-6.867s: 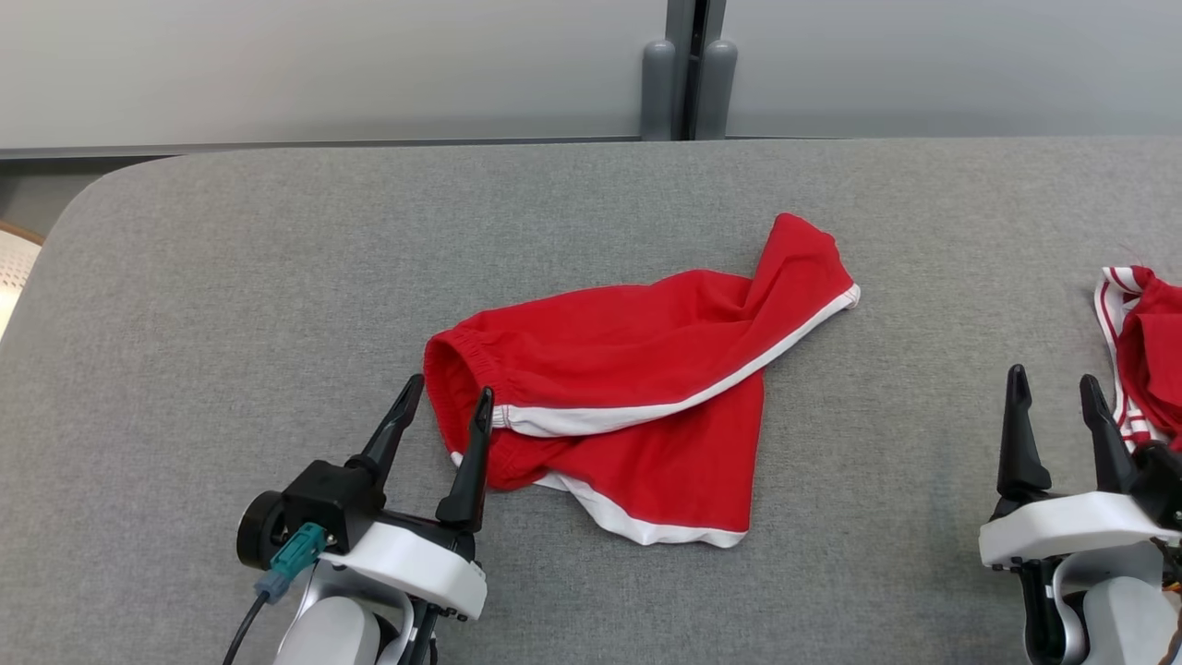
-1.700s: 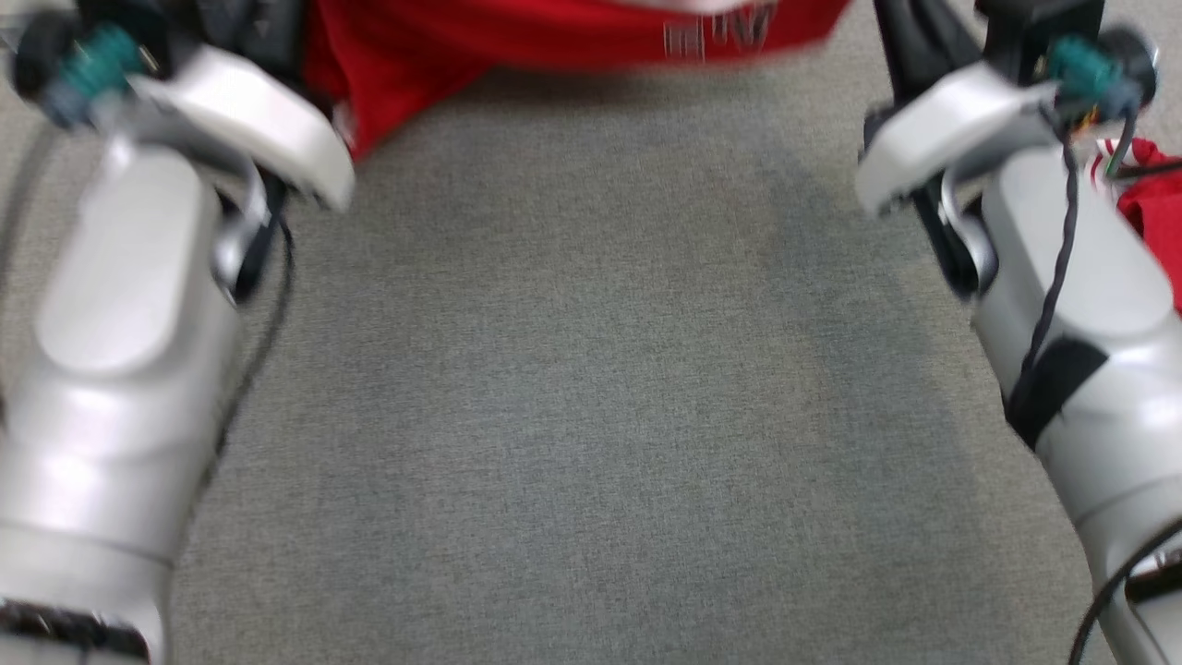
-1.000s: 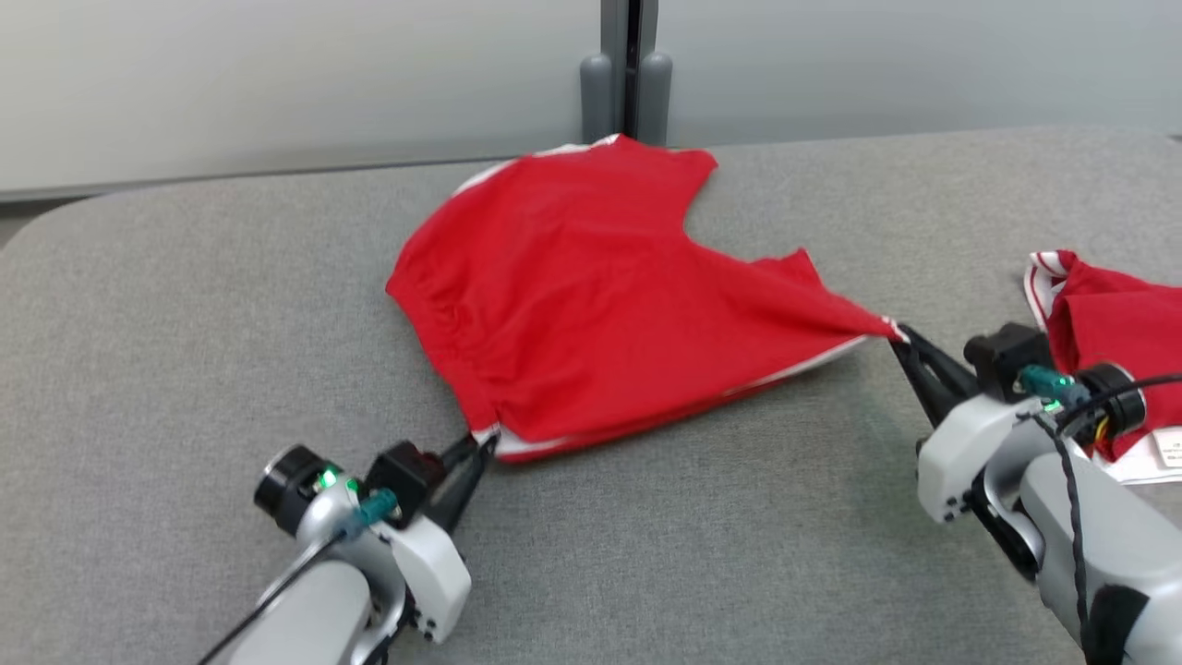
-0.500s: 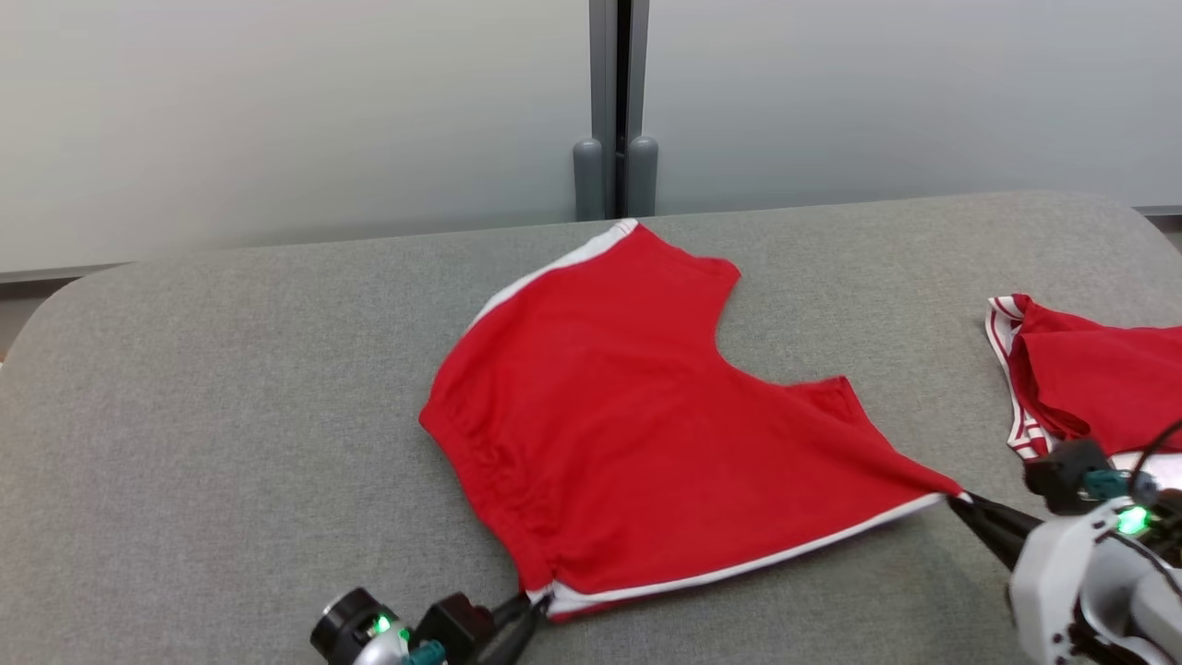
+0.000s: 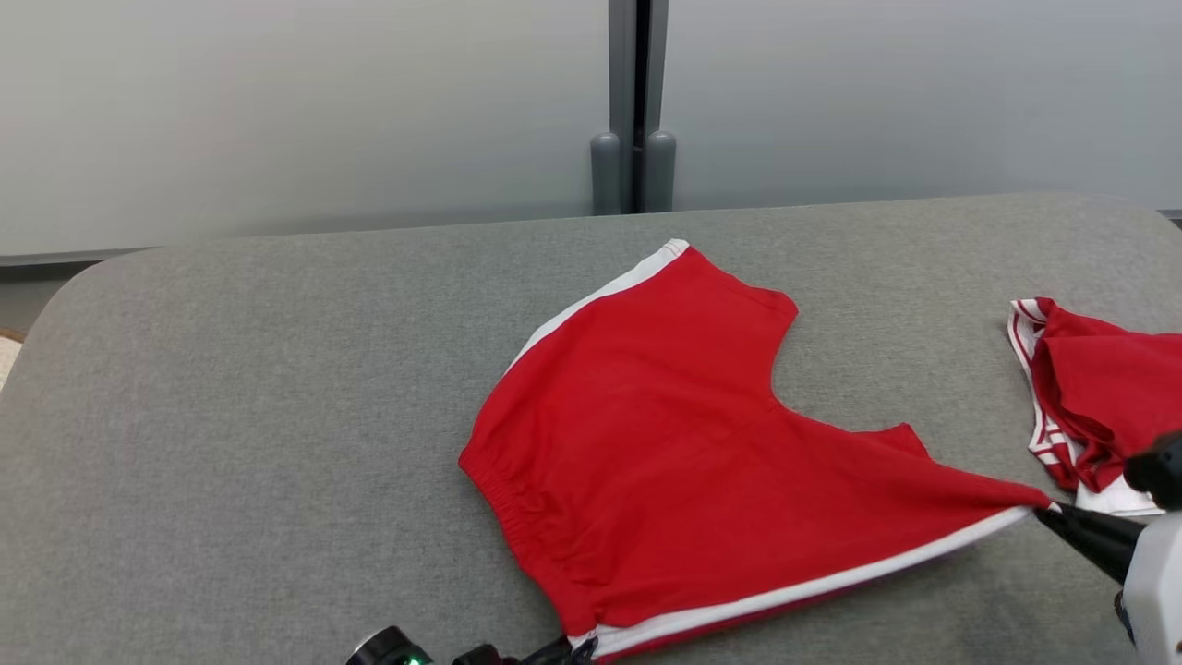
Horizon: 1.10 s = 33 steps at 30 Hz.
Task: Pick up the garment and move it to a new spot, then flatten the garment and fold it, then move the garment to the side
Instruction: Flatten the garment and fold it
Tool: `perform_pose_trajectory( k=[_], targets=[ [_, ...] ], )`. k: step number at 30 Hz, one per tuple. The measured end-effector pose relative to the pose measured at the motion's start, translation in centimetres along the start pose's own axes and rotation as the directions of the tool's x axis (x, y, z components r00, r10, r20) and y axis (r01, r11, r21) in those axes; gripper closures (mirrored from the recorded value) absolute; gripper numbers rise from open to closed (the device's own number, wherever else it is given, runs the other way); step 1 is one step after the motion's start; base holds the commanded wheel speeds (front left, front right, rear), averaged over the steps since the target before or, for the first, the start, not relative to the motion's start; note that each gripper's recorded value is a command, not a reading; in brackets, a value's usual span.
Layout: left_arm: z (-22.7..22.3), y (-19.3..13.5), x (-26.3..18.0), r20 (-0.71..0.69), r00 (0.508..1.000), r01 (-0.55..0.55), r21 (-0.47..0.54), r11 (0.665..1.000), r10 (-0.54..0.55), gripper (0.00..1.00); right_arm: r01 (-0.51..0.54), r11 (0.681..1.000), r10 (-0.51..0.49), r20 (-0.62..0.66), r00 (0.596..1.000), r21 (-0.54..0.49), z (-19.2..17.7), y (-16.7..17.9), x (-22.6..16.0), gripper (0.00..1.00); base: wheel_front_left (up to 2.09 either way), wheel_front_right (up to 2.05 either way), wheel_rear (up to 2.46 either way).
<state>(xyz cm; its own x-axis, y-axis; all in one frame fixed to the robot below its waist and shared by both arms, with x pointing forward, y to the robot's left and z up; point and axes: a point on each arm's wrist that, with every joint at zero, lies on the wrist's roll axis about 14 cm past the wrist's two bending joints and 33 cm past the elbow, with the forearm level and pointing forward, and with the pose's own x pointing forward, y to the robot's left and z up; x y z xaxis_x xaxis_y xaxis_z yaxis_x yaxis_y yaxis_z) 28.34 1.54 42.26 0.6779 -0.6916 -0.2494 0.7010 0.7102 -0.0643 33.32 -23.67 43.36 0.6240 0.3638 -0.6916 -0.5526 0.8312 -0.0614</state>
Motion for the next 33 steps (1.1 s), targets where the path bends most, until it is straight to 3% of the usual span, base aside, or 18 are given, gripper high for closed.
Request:
perform_pose_trajectory(
  k=[9, 18, 26, 33],
  targets=[
    [4.9, 2.8, 0.5, 0.153, 0.982, -0.104, -0.04, 0.994, 0.109, 1.0, -0.008, 0.991, 0.014, 0.047, 0.999, -0.136, 7.2, -1.5, 1.7, 1.0, 0.0, 0.0, 0.0],
    [8.1, 8.3, 0.9, 0.234, 0.937, -0.24, -0.117, 0.964, 0.261, 1.0, -0.013, 0.972, 0.027, 0.056, 0.998, -0.235, 15.5, -2.7, 6.5, 1.0, 0.0, 0.0, 0.0],
    [6.7, 12.6, 2.8, 0.173, 0.925, -0.312, -0.165, 0.936, 0.339, 1.0, -0.058, 0.942, 0.058, -0.01, 0.998, -0.33, 19.5, -2.0, 13.5, 1.0, 0.0, 0.0, 0.0],
    [5.1, 15.3, 4.2, 0.126, 0.922, -0.343, -0.171, 0.923, 0.366, 1.0, -0.06, 0.934, 0.054, -0.026, 0.998, -0.353, 21.6, -2.7, 18.6, 1.0, 0.0, 0.0, 0.0]
  ],
)
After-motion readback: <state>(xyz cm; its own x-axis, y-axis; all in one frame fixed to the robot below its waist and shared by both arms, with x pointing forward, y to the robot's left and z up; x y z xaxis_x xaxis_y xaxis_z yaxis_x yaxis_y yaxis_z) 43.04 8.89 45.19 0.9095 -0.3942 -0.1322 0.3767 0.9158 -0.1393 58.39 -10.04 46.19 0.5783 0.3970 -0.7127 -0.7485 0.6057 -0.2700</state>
